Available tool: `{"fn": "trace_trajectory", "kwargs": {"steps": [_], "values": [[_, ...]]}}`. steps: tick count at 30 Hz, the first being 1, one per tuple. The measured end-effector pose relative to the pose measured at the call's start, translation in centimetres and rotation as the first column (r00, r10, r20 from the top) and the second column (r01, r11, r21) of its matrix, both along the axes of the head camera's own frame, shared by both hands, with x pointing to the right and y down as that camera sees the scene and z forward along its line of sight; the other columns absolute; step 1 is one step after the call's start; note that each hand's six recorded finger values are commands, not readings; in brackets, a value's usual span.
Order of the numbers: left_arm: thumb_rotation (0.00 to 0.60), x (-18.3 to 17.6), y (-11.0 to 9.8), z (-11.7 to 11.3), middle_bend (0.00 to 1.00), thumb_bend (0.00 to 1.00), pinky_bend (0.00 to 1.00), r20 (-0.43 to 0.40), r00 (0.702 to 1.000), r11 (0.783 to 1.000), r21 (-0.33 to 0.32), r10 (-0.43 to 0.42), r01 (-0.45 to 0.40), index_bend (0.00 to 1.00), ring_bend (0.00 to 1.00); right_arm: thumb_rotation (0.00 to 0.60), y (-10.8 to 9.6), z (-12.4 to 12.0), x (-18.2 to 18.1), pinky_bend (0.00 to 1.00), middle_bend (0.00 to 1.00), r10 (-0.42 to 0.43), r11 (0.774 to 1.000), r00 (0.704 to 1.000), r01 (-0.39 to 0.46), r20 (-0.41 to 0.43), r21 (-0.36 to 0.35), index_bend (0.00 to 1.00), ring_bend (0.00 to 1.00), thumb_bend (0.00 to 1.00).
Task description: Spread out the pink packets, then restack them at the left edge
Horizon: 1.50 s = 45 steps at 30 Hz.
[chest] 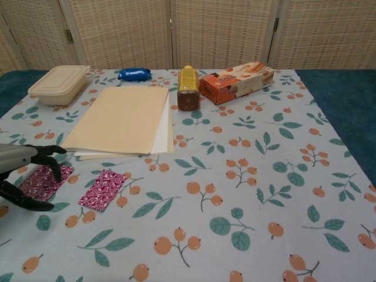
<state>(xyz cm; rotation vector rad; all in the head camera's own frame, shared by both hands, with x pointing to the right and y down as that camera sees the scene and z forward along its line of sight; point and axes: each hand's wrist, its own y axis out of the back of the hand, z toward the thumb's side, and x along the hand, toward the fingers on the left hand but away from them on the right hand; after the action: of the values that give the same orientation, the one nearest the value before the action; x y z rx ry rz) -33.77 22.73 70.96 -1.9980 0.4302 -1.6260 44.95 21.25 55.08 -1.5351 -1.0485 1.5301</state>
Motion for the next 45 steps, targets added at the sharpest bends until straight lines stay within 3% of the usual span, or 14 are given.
{"fn": "trace_trajectory", "kwargs": {"steps": [33,41,45], "values": [[0.312,-4.7,-1.0,0.5,0.00,0.06,0.00,0.079,0.988,0.992,0.011,-0.129,0.128,0.33,0.00,0.600,0.0,-0.1,-0.3,0.00,0.01,-0.004,1.000,1.000,0.004,0.000,0.001,0.01,0.00,0.45],[0.312,-4.8,-1.4,-0.2,0.00,0.06,0.00,0.066,0.989,0.991,0.033,-0.134,0.132,0.33,0.00,0.600,0.1,-0.2,-0.2,0.00,0.01,-0.002,1.000,1.000,0.002,0.000,0.005,0.00,0.00,0.45],[0.377,-4.4,-1.9,-0.7,0.00,0.06,0.00,0.051,0.991,0.991,0.061,-0.125,0.122,0.31,0.00,0.600,0.1,-0.2,-0.2,0.00,0.01,-0.002,1.000,1.000,0.002,0.000,0.007,0.00,0.00,0.45]]}}
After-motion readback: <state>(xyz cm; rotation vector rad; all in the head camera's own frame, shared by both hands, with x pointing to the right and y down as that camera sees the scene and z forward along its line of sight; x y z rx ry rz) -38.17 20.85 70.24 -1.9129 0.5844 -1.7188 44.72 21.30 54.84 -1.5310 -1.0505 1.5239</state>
